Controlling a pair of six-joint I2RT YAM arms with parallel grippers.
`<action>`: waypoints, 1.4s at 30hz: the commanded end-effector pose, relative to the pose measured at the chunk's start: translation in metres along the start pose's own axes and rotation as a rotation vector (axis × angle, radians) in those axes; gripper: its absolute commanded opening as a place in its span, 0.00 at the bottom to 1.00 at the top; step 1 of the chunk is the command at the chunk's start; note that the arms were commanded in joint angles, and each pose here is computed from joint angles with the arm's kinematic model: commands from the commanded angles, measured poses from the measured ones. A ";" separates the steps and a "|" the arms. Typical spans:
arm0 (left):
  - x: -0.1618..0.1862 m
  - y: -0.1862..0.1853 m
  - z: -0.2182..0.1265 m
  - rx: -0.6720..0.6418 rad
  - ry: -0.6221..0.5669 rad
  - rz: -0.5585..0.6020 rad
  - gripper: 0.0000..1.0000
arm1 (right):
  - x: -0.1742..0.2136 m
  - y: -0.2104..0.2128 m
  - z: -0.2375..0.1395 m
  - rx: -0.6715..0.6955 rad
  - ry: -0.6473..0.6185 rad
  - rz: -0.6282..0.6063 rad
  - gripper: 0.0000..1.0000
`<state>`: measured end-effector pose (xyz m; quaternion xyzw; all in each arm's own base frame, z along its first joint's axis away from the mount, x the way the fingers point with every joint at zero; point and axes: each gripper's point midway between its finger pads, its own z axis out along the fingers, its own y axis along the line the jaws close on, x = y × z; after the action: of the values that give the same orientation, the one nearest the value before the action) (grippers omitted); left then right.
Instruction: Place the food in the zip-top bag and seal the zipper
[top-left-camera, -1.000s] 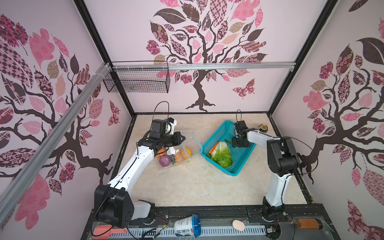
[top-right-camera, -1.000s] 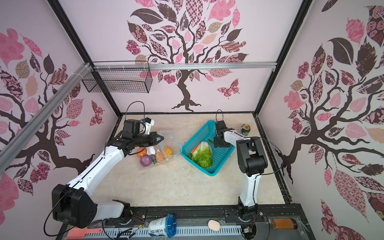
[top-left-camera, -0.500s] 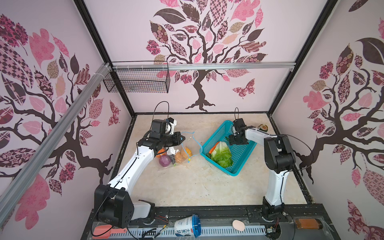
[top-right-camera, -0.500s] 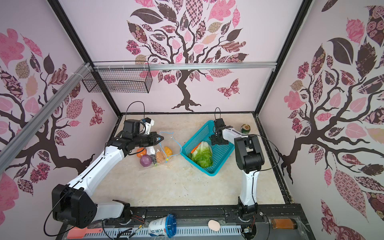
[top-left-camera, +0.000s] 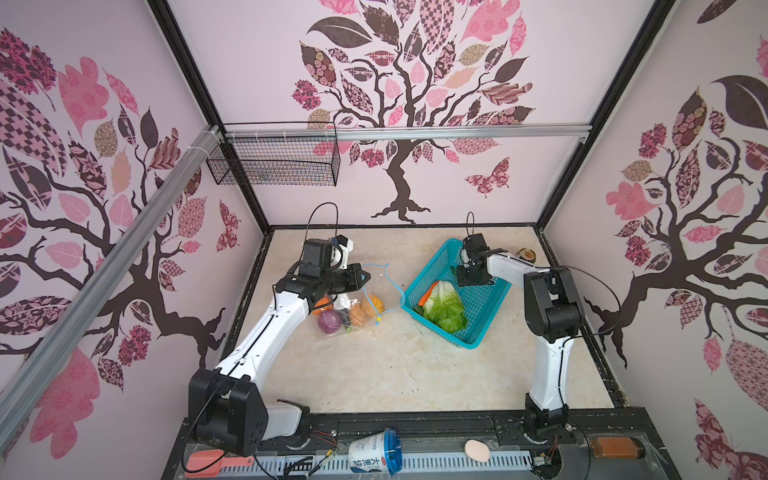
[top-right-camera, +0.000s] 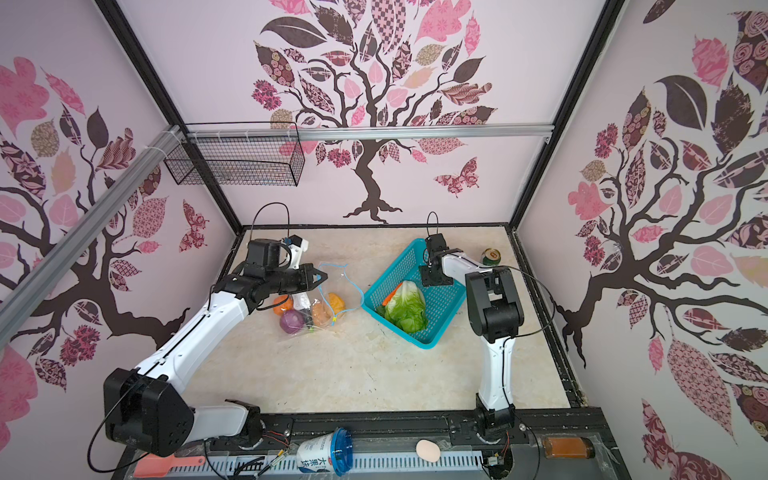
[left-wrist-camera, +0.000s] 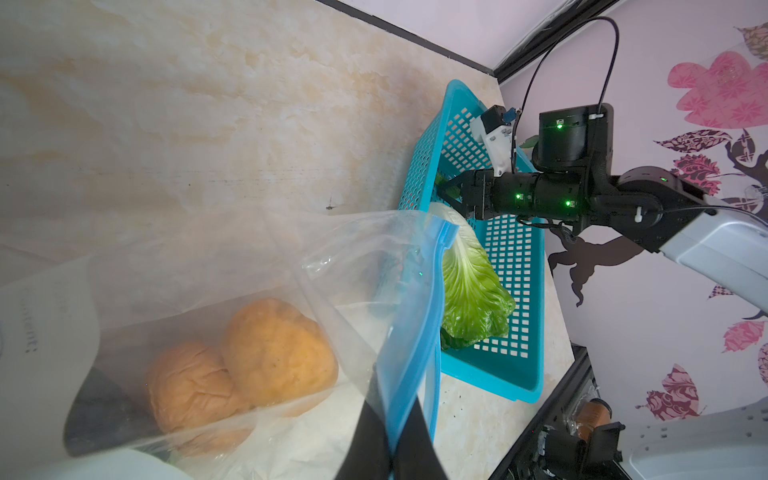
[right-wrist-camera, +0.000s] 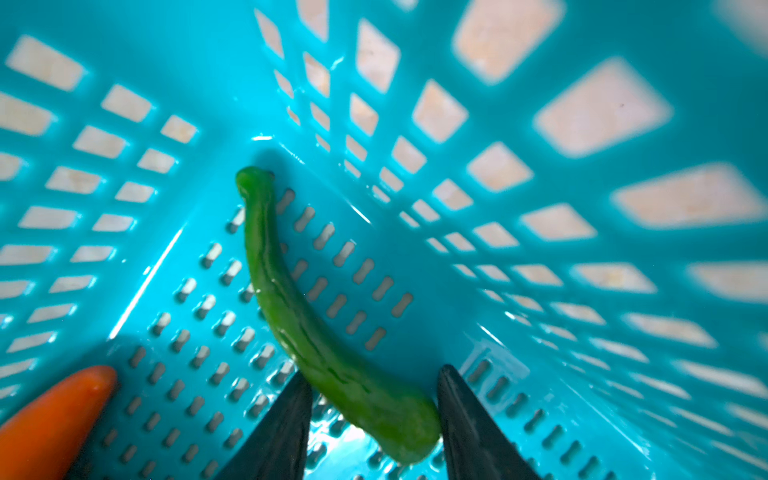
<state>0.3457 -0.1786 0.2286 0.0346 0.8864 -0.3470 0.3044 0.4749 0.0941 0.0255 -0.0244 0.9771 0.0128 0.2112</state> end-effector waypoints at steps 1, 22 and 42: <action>0.004 0.002 0.002 -0.001 0.004 0.016 0.00 | 0.018 0.002 0.008 -0.017 0.066 0.010 0.46; 0.005 0.000 0.003 0.013 0.009 0.008 0.00 | 0.013 0.004 -0.032 -0.025 0.031 -0.049 0.63; 0.004 0.000 0.002 0.008 0.002 0.015 0.00 | 0.016 0.018 0.020 -0.049 0.135 -0.098 0.45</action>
<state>0.3458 -0.1786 0.2287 0.0345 0.8863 -0.3474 0.3044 0.4821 0.1106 0.0257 -0.0739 0.9792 0.0301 0.1867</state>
